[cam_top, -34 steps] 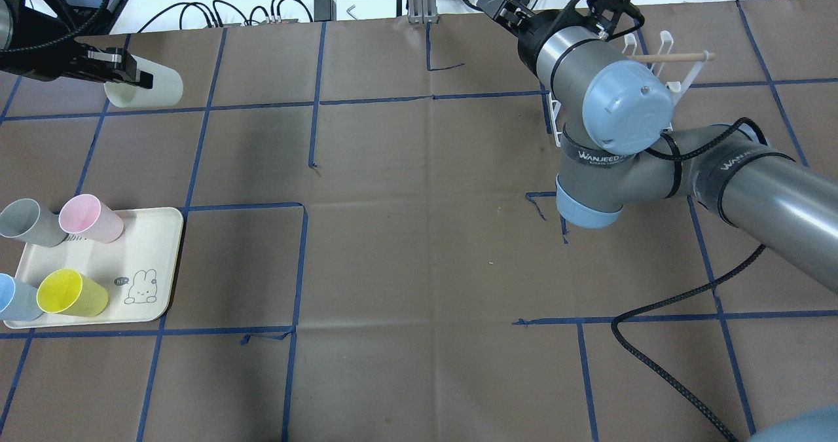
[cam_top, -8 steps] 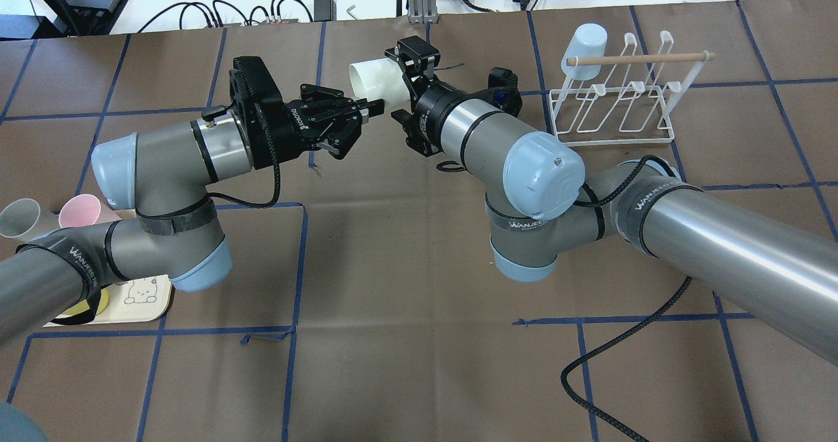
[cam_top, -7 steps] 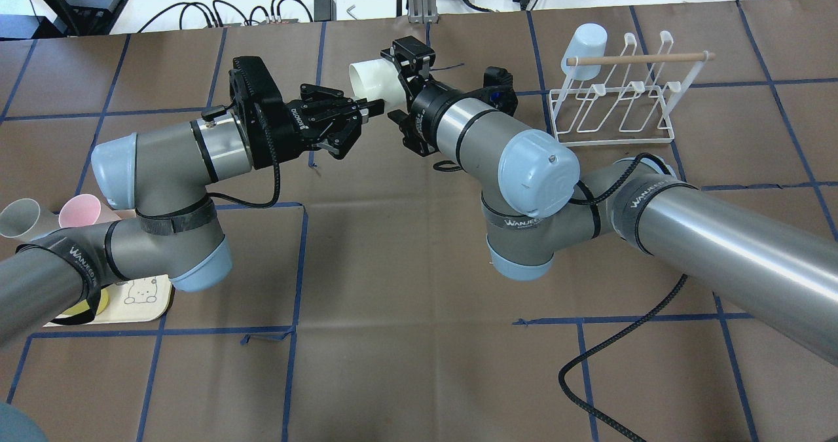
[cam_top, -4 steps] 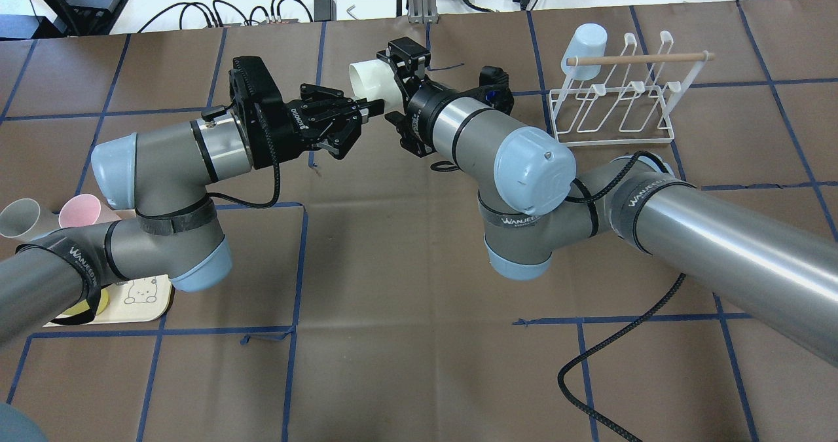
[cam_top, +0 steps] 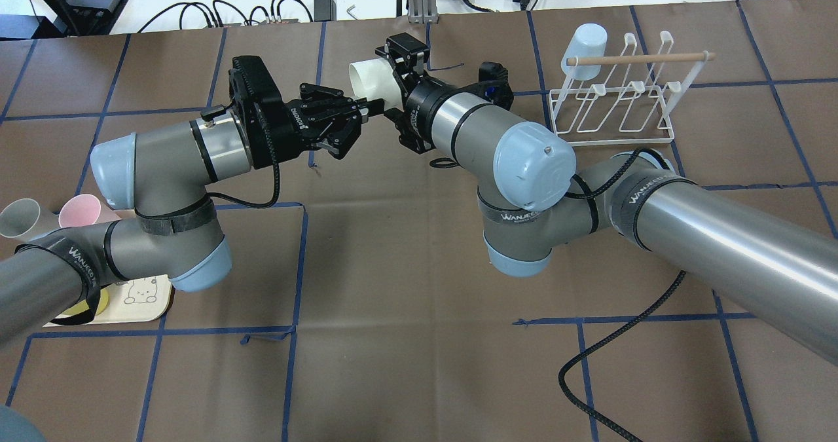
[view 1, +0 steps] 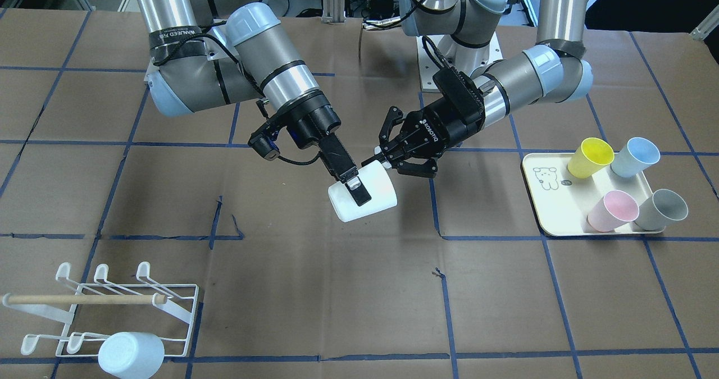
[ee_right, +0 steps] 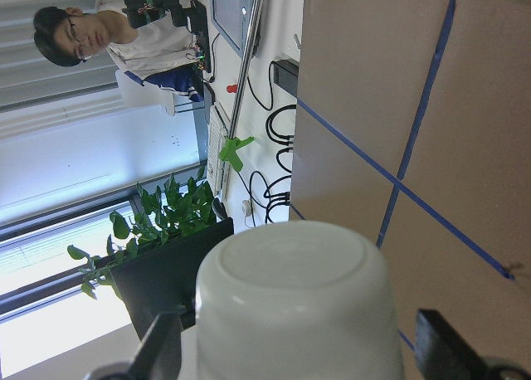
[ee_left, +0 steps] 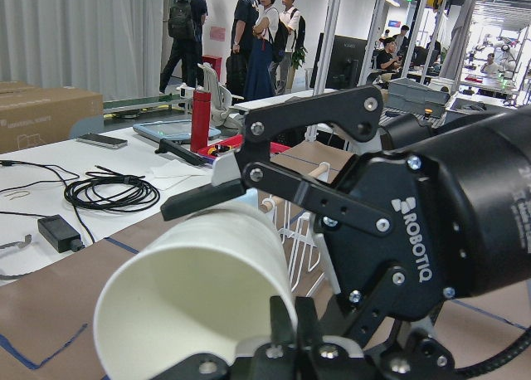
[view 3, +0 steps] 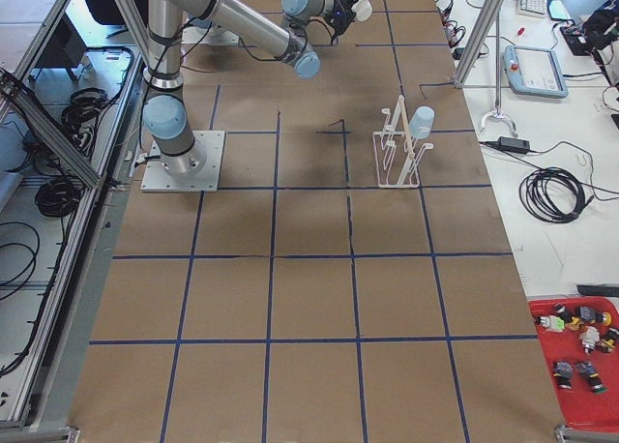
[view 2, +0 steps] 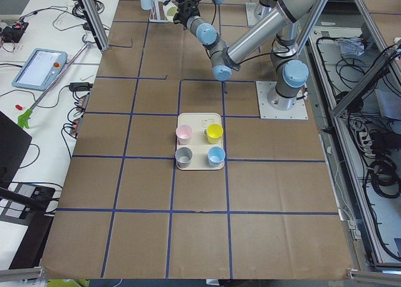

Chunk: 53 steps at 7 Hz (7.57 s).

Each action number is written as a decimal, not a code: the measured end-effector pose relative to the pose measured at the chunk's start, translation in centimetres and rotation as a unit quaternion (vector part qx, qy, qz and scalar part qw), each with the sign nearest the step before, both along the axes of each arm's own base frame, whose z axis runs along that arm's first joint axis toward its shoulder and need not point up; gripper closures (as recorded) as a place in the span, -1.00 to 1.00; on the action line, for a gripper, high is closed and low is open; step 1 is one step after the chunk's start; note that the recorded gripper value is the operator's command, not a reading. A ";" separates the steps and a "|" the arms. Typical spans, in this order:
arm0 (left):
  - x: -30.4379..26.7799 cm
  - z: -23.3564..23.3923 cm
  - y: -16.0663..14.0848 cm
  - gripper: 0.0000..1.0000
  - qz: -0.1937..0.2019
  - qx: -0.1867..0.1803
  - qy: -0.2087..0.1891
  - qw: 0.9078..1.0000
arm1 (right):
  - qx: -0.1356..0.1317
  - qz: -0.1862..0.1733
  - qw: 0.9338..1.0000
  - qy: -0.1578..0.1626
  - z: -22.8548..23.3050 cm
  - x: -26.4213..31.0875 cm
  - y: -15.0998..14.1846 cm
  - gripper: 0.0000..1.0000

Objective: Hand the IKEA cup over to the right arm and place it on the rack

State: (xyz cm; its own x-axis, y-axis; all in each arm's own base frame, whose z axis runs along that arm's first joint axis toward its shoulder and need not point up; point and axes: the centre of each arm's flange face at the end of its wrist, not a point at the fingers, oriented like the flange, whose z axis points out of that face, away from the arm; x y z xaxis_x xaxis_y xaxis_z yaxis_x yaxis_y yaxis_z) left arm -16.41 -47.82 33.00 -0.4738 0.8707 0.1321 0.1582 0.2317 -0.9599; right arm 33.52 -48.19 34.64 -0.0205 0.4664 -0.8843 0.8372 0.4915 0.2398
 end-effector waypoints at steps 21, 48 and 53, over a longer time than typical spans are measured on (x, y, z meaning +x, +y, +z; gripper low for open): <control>10.7 2.8 -4.2 -0.98 0.205 0.070 -0.023 0.976 | -0.231 0.049 0.899 0.368 2.6 -15.2 -8.8 0.72; 4.9 14.5 -3.2 -0.99 0.377 0.493 -0.345 0.704 | -0.140 0.135 0.700 0.688 -6.4 -38.5 -18.4 -1.00; 4.9 14.5 -3.1 -0.99 0.379 0.493 -0.344 0.704 | -0.165 0.149 0.687 0.692 -0.3 -34.8 -17.5 -1.00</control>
